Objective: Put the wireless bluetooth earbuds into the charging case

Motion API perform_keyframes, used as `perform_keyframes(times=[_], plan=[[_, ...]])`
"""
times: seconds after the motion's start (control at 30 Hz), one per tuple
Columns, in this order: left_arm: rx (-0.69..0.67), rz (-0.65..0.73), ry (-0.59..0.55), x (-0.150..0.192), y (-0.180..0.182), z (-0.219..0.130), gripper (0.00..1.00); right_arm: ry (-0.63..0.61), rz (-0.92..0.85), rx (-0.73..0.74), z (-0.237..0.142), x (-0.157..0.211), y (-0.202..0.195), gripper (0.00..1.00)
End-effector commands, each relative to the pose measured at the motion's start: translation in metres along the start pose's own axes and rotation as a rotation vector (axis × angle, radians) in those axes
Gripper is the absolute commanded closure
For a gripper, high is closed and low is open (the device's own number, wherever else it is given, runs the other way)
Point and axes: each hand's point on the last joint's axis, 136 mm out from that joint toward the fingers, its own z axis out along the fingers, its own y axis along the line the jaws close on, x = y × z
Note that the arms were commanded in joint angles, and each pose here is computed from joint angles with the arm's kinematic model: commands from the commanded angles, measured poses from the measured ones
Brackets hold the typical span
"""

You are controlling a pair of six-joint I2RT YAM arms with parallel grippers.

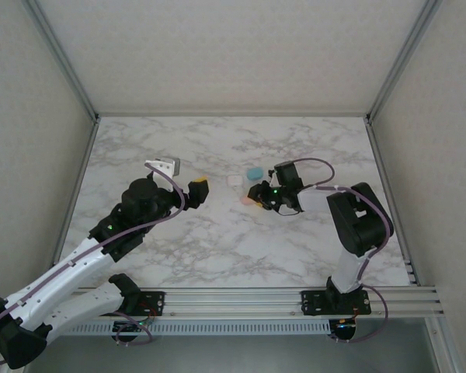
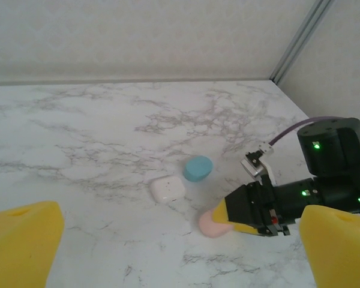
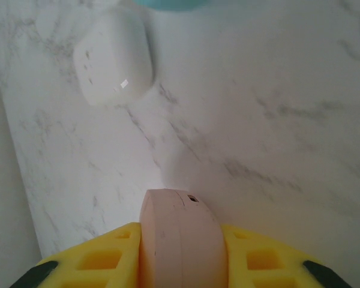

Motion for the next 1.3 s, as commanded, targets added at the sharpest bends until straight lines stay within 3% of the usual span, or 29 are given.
perform_keyframes(times=[0.0, 0.13, 0.37, 0.7, 0.87, 0.97, 1.03, 1.13, 1.2, 1.27], plan=[[-0.021, -0.014, -0.006, -0.007, 0.004, -0.006, 0.00, -0.019, -0.016, -0.033, 0.010, -0.014, 0.008, 0.81], [-0.025, -0.007, -0.001, -0.006, 0.005, -0.006, 0.00, -0.014, -0.008, 0.027, 0.015, -0.017, -0.004, 0.78], [-0.028, -0.002, 0.005, -0.005, 0.005, -0.005, 0.00, -0.018, -0.012, 0.120, 0.003, -0.012, -0.017, 0.57], [-0.035, 0.000, 0.007, -0.004, 0.007, -0.005, 0.00, -0.062, -0.137, 0.268, -0.045, -0.018, -0.008, 0.39], [-0.102, 0.007, 0.015, -0.001, 0.020, -0.004, 0.00, -0.251, -0.325, 0.472, -0.123, -0.042, 0.003, 0.37], [-0.198, -0.005, 0.018, 0.001, 0.041, -0.004, 0.00, -0.469, -0.405, 0.630, -0.186, -0.061, 0.004, 0.33], [-0.264, -0.023, 0.019, 0.005, 0.058, -0.004, 0.00, -0.650, -0.452, 0.743, -0.229, -0.072, -0.001, 0.25], [-0.371, -0.075, 0.023, 0.011, 0.088, -0.004, 0.00, -0.853, -0.494, 0.928, -0.269, -0.078, -0.028, 0.03], [-0.437, -0.106, 0.022, 0.017, 0.109, -0.006, 0.00, -0.879, -0.496, 0.997, -0.275, -0.081, -0.054, 0.01], [-0.500, -0.126, 0.027, 0.022, 0.129, -0.007, 0.00, -0.827, -0.467, 0.999, -0.265, -0.084, -0.083, 0.01]])
